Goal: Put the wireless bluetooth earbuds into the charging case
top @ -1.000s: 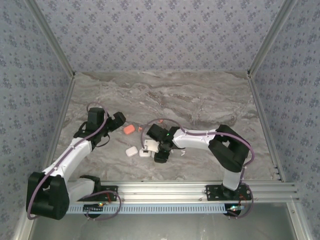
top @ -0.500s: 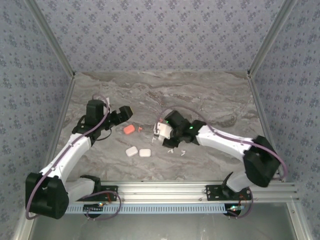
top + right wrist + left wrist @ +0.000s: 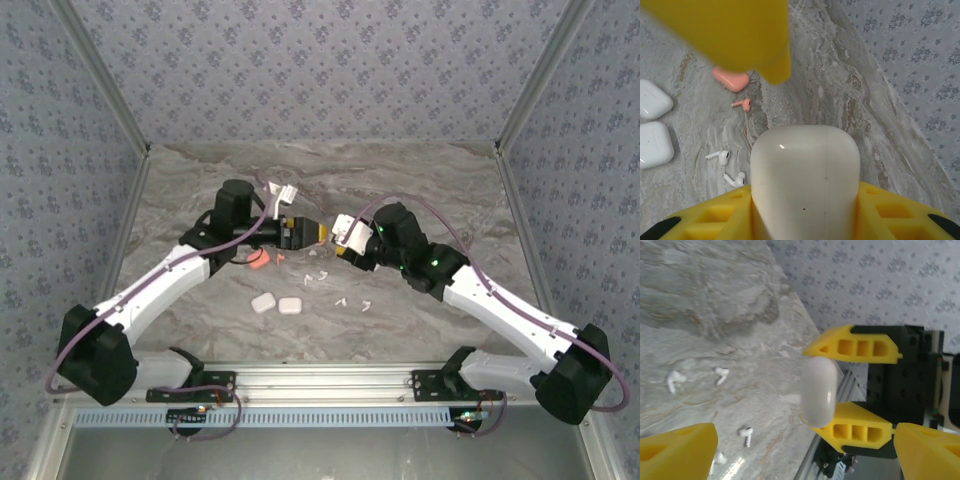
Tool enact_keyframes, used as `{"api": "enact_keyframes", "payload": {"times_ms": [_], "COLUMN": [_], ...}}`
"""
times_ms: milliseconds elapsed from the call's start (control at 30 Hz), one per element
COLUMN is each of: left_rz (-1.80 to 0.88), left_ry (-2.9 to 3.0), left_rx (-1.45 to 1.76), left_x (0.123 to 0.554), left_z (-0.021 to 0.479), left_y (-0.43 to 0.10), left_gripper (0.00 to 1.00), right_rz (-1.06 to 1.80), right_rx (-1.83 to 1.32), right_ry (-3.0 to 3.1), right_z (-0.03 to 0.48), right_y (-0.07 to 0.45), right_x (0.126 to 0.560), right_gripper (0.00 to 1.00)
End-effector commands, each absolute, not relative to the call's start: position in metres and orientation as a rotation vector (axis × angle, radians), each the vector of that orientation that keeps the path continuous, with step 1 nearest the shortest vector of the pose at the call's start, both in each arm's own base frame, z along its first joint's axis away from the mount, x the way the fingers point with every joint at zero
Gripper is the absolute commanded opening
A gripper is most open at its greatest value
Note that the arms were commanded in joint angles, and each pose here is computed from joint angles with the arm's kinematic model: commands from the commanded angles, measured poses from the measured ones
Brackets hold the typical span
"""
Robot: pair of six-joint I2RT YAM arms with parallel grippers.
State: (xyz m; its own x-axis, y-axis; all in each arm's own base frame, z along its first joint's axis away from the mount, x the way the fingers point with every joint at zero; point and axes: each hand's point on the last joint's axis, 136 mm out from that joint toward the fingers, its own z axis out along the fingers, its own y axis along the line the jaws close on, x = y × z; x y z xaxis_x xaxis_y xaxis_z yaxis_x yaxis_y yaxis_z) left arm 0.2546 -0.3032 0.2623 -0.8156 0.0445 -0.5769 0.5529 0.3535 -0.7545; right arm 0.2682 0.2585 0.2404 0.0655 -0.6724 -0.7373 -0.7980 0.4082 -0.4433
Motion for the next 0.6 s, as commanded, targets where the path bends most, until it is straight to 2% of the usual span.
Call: {"api": "enact_keyframes", "payload": {"times_ms": [0, 167, 567], "left_rz": [-1.531, -1.545, -1.601], "left_ry": [2.054, 2.065, 2.060], "left_rx": [0.680, 0.734, 0.789], "left_x": [0.243, 0.239, 0.237], "left_z": [0.287, 0.284, 0.283], "left_y": [-0.322, -0.336, -0.352], "left_gripper": [0.89, 0.79, 0.39], "right_rz": [0.147, 0.175, 0.198], "right_rx": [-1.294, -1.298, -1.282], "right_ry": [1.601, 1.592, 1.600], "right_z": [0.258, 0.261, 0.264], "right_y": [0.257, 0.259, 0.260], "right_x": [0.269, 0.265, 0.263], "right_gripper": [0.45, 0.45, 0.45]}}
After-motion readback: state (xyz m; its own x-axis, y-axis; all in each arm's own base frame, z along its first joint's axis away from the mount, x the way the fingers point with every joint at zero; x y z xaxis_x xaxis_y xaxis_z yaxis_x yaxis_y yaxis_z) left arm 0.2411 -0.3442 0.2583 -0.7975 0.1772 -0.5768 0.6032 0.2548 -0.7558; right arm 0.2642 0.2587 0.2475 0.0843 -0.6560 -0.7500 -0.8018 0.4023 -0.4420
